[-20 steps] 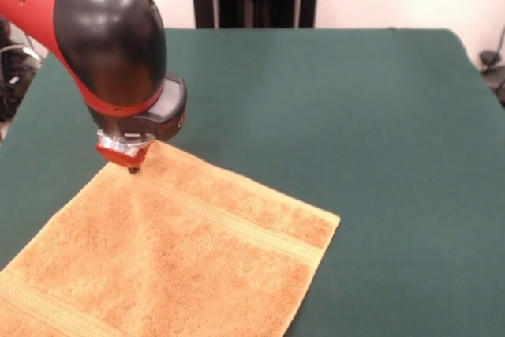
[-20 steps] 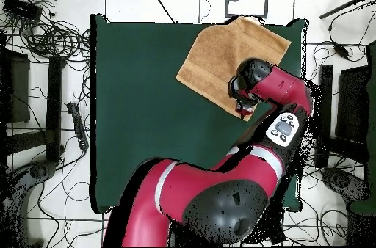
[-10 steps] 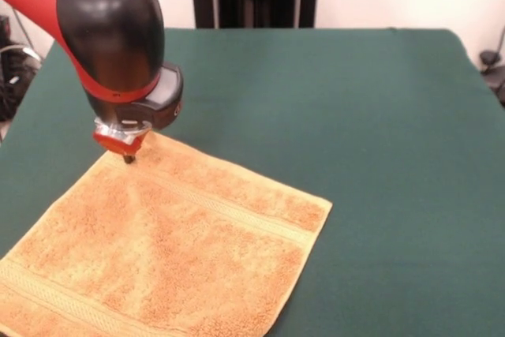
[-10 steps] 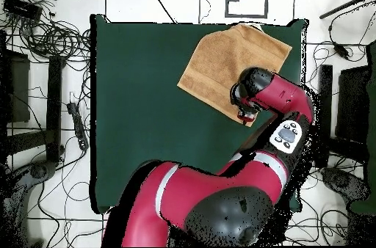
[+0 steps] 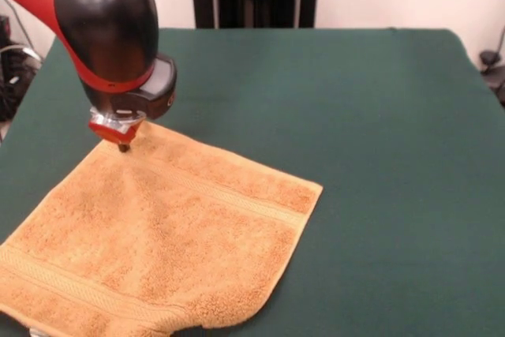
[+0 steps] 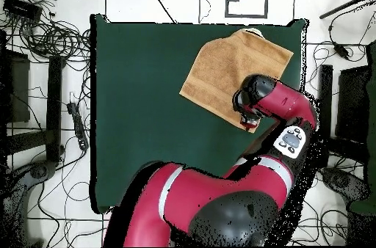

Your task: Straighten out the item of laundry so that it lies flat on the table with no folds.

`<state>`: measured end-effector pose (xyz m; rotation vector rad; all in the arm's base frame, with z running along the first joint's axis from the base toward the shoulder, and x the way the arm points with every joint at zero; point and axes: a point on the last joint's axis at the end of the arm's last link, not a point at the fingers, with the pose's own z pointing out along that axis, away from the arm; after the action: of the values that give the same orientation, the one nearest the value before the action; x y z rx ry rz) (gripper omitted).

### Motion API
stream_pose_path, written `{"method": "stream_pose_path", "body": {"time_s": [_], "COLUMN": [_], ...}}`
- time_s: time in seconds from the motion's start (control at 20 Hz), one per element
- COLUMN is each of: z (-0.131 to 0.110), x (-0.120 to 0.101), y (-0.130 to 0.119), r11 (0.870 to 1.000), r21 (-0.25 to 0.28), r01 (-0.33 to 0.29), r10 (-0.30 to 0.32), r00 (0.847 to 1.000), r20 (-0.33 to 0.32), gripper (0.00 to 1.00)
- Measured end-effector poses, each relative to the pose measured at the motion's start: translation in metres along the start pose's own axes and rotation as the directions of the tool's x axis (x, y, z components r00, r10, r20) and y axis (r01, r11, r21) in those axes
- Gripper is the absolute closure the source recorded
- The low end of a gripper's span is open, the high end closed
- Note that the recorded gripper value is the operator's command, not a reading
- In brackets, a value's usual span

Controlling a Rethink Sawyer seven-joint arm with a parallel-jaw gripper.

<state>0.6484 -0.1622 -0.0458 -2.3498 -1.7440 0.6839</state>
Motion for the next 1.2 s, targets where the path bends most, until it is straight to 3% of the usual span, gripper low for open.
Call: {"method": "stream_pose_path", "body": {"time_s": [0.65, 1.2], "z": [0.018, 0.025], "x": [-0.022, -0.033], "y": [-0.025, -0.033], "r11": [0.998, 0.997], "r21": [0.061, 0.081], "r01": [0.003, 0.007], "r10": [-0.004, -0.008], "r00": [1.0, 1.0], "r20": [0.008, 0.002], "gripper": [0.0, 0.0]}}
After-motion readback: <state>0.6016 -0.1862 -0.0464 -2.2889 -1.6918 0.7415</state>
